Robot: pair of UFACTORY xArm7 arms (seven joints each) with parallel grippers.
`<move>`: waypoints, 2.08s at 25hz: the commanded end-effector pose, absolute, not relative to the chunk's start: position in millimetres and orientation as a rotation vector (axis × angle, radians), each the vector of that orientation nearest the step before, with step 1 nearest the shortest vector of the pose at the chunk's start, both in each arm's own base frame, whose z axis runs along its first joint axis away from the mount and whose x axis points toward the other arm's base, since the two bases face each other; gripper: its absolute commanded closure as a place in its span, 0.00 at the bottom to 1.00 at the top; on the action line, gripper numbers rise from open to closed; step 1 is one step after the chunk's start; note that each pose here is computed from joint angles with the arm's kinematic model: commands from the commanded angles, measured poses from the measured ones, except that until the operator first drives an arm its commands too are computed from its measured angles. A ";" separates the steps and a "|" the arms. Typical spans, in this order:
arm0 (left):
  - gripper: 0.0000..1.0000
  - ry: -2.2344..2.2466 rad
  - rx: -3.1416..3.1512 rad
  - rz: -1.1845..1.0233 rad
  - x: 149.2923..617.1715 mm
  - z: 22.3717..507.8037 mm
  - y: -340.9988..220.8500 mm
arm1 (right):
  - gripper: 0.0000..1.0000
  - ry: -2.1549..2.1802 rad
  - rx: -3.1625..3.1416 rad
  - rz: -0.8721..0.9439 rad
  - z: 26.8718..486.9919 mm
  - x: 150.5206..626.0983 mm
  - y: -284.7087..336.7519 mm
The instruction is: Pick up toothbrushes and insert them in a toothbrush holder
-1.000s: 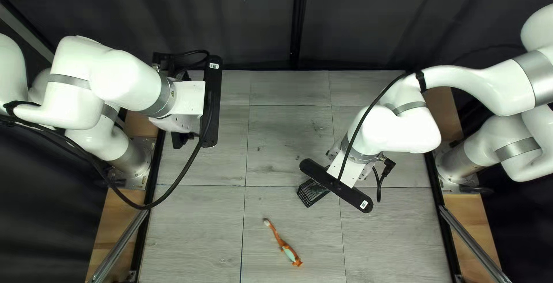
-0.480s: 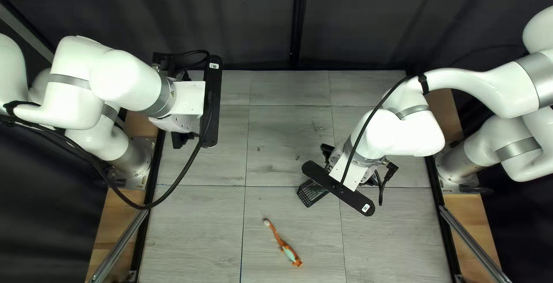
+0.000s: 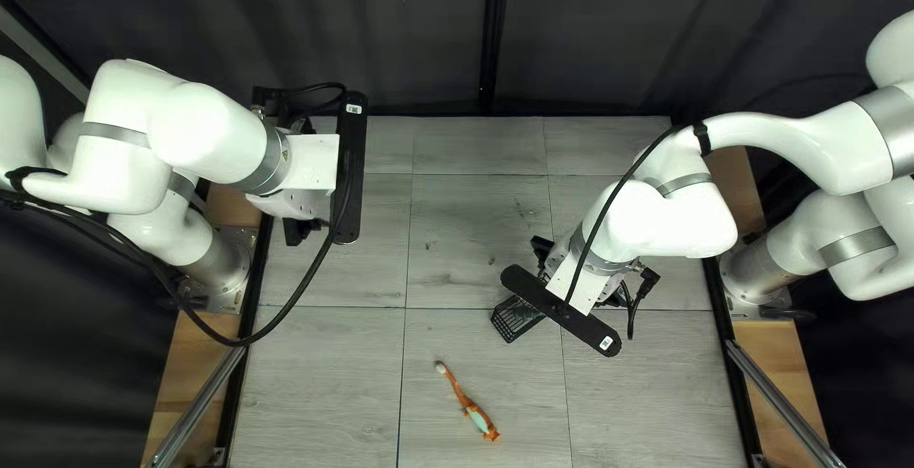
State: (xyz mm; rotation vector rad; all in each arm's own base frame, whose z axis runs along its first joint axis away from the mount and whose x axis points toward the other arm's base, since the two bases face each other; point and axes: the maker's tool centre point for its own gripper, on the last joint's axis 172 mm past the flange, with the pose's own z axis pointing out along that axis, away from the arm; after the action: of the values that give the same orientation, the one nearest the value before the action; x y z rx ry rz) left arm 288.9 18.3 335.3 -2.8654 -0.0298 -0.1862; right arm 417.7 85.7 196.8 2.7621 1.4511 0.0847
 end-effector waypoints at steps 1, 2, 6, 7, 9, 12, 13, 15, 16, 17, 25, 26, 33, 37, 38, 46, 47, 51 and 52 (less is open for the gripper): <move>0.00 -0.030 -2.865 -0.186 288.9 335.3 18.3 | 0.00 1.517 2.706 0.169 212.3 416.0 98.9; 0.00 -0.030 -2.865 -0.186 288.9 335.3 18.3 | 0.00 1.539 2.679 0.213 216.1 414.5 104.0; 0.00 -0.030 -2.865 -0.186 288.9 335.3 18.3 | 0.00 1.568 2.628 0.359 228.6 411.6 113.6; 0.00 -0.030 -2.865 -0.186 288.9 335.3 18.3 | 0.00 1.565 2.619 0.407 235.6 410.9 115.9; 0.00 -0.030 -2.865 -0.186 288.9 335.3 18.3 | 0.00 1.544 2.621 0.471 244.2 411.4 118.8; 0.00 -0.030 -2.865 -0.186 288.9 335.3 18.3 | 0.00 1.493 2.644 0.507 247.8 412.6 127.4; 0.00 -0.030 -2.865 -0.186 288.9 335.3 18.3 | 0.00 1.478 2.647 0.511 250.0 410.5 128.6; 0.00 -0.030 -2.865 -0.186 288.9 335.3 18.3 | 0.00 1.471 2.646 0.512 252.4 408.4 128.1; 0.00 -0.030 -2.865 -0.186 288.9 335.3 18.3 | 0.00 1.471 2.646 0.512 252.4 408.4 128.1; 0.00 -0.030 -2.865 -0.186 288.9 335.3 18.3 | 0.00 1.471 2.646 0.512 252.4 408.4 128.1; 0.00 -0.030 -2.865 -0.186 288.9 335.3 18.3 | 0.00 1.496 2.617 0.508 255.7 413.0 159.9; 0.00 -0.030 -2.865 -0.186 288.9 335.3 18.3 | 0.00 1.499 2.622 0.496 255.3 409.9 167.8; 0.00 -0.030 -2.865 -0.186 288.9 335.3 18.3 | 0.00 1.394 2.800 0.309 227.2 330.9 237.0; 0.00 -0.030 -2.865 -0.186 288.9 335.3 18.3 | 0.00 1.117 2.946 0.052 210.6 293.5 197.1; 0.00 -0.030 -2.865 -0.186 288.9 335.3 18.3 | 0.00 1.039 2.971 -0.011 205.8 288.9 180.2; 0.00 -0.030 -2.865 -0.186 288.9 335.3 18.3 | 0.00 0.814 3.002 -0.154 177.8 272.7 115.3; 0.00 -0.030 -2.865 -0.186 288.9 335.3 18.3 | 0.00 0.814 3.002 -0.154 177.8 272.7 115.3; 0.00 -0.030 -2.865 -0.186 288.9 335.3 18.3 | 0.00 0.814 3.002 -0.154 177.8 272.7 115.3; 0.00 -0.030 -2.865 -0.186 288.9 335.3 18.3 | 0.00 0.814 3.002 -0.154 177.8 272.7 115.3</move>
State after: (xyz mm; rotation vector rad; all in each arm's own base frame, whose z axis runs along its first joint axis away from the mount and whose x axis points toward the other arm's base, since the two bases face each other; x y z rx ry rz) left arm 288.9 18.3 335.3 -2.8654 -0.0298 -0.1863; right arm 272.7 115.3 177.8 3.0024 0.8146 -0.1542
